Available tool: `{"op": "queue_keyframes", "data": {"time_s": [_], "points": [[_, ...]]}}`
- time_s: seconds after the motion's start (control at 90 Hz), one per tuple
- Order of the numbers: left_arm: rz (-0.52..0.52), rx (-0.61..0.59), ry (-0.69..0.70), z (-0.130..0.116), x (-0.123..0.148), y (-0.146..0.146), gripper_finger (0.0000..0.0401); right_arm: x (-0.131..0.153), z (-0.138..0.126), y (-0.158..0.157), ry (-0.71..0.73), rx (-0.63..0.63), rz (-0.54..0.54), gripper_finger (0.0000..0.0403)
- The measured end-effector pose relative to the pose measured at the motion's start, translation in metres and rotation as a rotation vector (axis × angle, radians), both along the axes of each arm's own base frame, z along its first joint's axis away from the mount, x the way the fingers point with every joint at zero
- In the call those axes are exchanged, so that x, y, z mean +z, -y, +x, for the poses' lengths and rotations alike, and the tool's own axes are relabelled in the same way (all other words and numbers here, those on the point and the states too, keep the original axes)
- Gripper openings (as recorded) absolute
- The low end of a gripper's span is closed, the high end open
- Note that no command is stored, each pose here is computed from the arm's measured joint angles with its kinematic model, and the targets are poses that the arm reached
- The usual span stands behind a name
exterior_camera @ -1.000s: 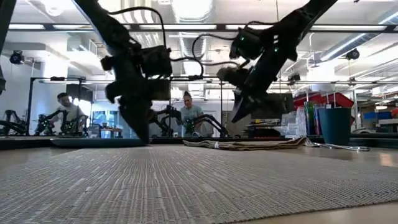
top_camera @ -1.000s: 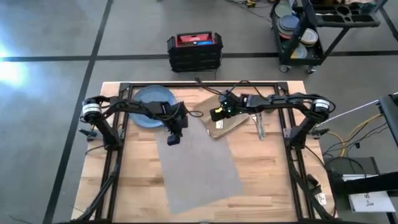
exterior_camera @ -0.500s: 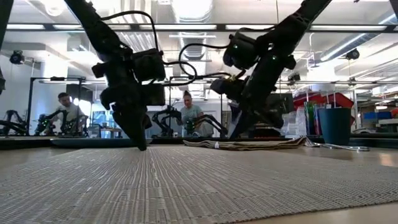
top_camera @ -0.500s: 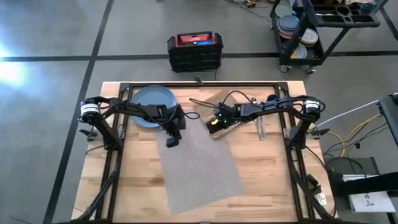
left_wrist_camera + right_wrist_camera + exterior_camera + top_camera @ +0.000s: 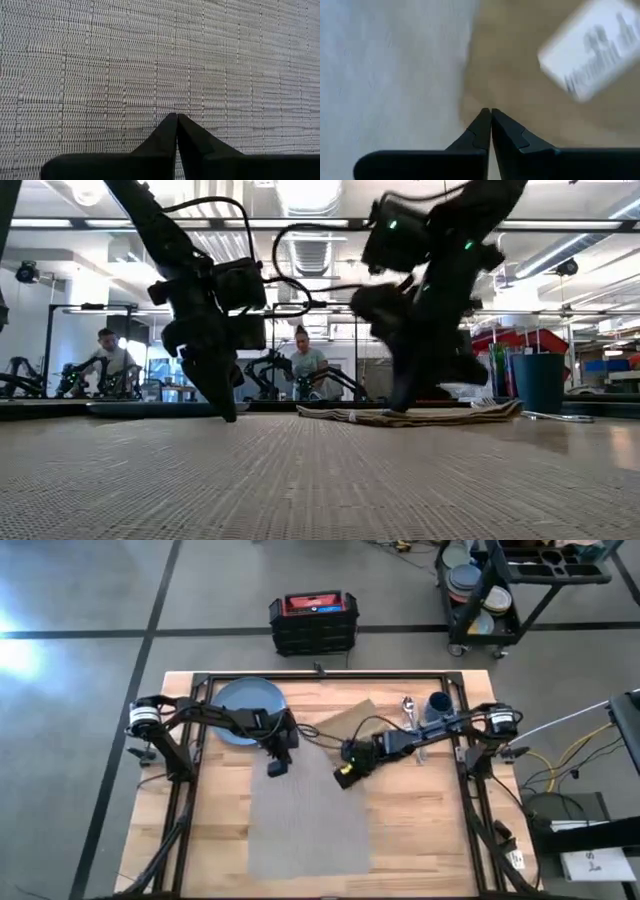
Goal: Set table place
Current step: Fold the brown table napkin
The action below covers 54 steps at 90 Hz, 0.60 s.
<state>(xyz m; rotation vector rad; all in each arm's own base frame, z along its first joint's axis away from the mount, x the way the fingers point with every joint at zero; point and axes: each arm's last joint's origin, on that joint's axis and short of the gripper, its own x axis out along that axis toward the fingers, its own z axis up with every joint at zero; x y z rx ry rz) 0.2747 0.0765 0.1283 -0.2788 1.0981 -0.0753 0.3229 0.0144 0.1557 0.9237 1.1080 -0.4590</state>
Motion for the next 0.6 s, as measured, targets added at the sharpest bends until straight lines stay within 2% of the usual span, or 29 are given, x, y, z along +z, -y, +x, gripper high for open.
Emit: {"op": "queue_keyframes", "data": {"time_s": [0.144, 0.244, 0.367, 0.6], "points": [[0.001, -0.002, 0.000, 0.000, 0.000, 0.000, 0.0000, 0.017, -0.024, -0.026, -0.109, 0.013, -0.036, 0.0000], [0.001, -0.003, 0.001, 0.000, 0.000, 0.000, 0.0000, 0.032, -0.041, -0.034, -0.141, -0.040, -0.098, 0.0000], [0.000, -0.001, 0.001, 0.000, 0.000, 0.000, 0.0000, 0.058, -0.049, -0.030, -0.009, -0.162, -0.192, 0.0000], [-0.013, 0.002, 0.006, 0.001, 0.000, 0.000, 0.0000, 0.085, -0.041, 0.012, 0.213, -0.311, -0.323, 0.0000]]}}
